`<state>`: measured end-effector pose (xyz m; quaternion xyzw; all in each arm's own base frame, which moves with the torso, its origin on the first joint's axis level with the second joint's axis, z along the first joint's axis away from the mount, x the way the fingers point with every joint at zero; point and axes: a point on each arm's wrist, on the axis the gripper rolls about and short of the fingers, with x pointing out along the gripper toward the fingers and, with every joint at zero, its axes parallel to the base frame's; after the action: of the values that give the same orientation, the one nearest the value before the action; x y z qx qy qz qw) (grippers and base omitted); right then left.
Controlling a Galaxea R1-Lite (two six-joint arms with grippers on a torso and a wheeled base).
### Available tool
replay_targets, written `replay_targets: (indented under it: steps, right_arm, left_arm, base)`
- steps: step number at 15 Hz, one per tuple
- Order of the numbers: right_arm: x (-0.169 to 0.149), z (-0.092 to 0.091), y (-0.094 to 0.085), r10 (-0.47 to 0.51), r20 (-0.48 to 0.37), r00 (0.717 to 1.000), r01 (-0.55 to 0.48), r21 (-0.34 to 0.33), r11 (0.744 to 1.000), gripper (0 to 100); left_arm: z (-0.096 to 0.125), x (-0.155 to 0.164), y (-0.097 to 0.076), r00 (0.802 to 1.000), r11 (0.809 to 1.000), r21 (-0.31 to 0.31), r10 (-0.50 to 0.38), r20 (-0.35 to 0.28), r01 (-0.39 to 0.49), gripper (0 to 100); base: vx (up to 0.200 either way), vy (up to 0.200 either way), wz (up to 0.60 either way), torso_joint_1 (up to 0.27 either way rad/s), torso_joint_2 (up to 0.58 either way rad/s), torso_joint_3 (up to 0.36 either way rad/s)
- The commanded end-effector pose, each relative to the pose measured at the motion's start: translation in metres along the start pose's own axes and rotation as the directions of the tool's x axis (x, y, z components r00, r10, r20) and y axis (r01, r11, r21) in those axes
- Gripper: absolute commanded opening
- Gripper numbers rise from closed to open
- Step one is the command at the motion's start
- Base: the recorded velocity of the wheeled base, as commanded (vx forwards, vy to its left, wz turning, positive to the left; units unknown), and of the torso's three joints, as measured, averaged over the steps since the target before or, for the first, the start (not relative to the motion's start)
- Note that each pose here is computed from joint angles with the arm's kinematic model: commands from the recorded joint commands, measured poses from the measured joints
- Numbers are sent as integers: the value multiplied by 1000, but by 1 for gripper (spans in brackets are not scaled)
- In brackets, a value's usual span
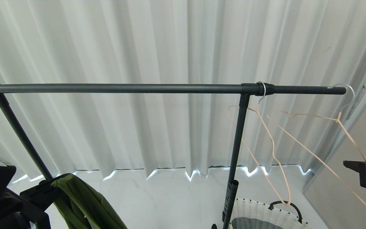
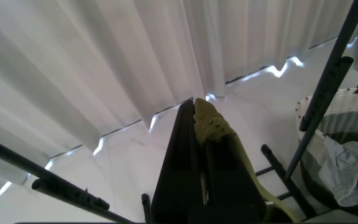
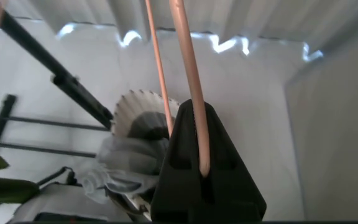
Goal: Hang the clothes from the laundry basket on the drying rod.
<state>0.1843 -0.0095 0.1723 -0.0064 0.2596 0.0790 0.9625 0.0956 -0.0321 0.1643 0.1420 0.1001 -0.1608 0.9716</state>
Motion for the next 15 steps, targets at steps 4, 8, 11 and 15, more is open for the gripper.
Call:
replay_targets:
  steps: [4,8,11,15]
  right_arm:
    - [-10,0,2,-84,20,996,84,-8,996,0]
    - [-31,-9,9,-88,13,996,89,-15,996,0]
    - [-36,-11,11,-84,5,996,84,-17,996,0]
    - [-36,-11,11,-84,2,996,84,-16,996,0]
  left_arm:
    - [-1,1,0,1000,1000,8,-1,-7,2,0]
    - [-1,1,0,1000,1000,8,1,-8,-1,0]
    - [-1,1,0,1000,999,42,4,-9,-4,0]
    - [-1,0,0,1000,999,43,8,-6,-8,0]
  base:
    - [0,0,0,0,0,0]
    - [0,0,0,0,0,0]
    - [-133,0,0,-2,0,3]
    - [-200,0,0,6,1,2]
